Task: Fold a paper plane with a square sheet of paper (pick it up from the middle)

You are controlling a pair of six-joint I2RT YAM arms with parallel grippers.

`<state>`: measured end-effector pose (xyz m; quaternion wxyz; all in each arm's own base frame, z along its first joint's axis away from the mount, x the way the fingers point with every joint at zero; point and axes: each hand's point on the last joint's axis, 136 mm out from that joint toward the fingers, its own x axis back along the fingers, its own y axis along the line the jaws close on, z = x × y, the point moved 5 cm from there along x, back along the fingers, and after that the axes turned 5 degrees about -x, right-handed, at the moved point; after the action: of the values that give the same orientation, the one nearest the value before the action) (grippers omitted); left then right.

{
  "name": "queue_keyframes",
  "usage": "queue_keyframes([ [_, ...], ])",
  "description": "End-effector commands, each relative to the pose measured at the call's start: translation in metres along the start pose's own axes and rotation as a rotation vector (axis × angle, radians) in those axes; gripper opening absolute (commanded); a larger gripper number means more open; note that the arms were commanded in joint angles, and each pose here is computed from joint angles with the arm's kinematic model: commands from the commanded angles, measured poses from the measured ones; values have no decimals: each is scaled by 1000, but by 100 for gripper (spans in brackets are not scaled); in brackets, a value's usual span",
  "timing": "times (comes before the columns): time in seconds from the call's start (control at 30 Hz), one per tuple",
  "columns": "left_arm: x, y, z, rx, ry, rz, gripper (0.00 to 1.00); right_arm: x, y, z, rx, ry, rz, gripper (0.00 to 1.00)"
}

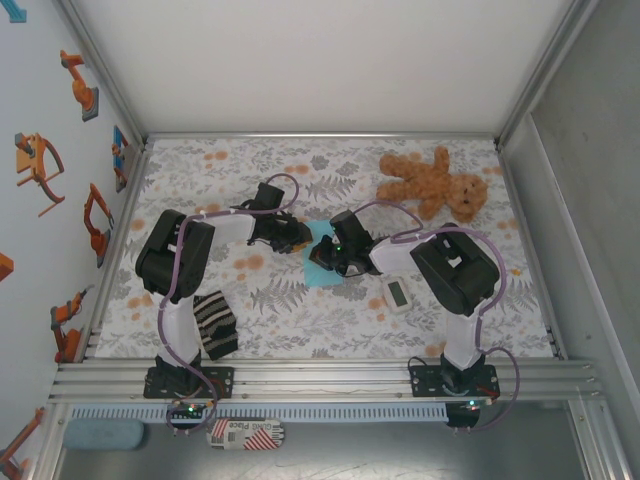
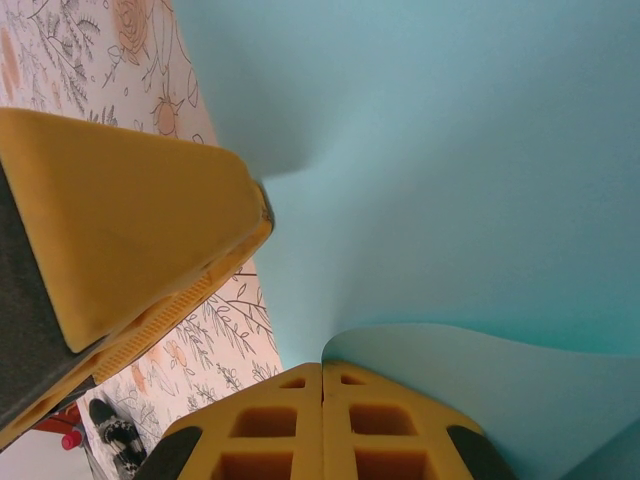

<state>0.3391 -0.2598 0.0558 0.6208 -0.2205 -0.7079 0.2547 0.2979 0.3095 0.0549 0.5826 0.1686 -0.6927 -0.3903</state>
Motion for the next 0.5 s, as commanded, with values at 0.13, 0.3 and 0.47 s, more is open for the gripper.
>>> queue_keyframes([
  [0.13,-14,34,22,62,76,-120,27,-7,2,-4,-4,-25,5,0],
  [0.3,-14,34,22,61,74,-121,27,-8,-1,-3,-10,-22,18,0],
  [0.47,-13,32,21,59,71,-116,27,-9,-2,-3,-17,-18,22,0],
])
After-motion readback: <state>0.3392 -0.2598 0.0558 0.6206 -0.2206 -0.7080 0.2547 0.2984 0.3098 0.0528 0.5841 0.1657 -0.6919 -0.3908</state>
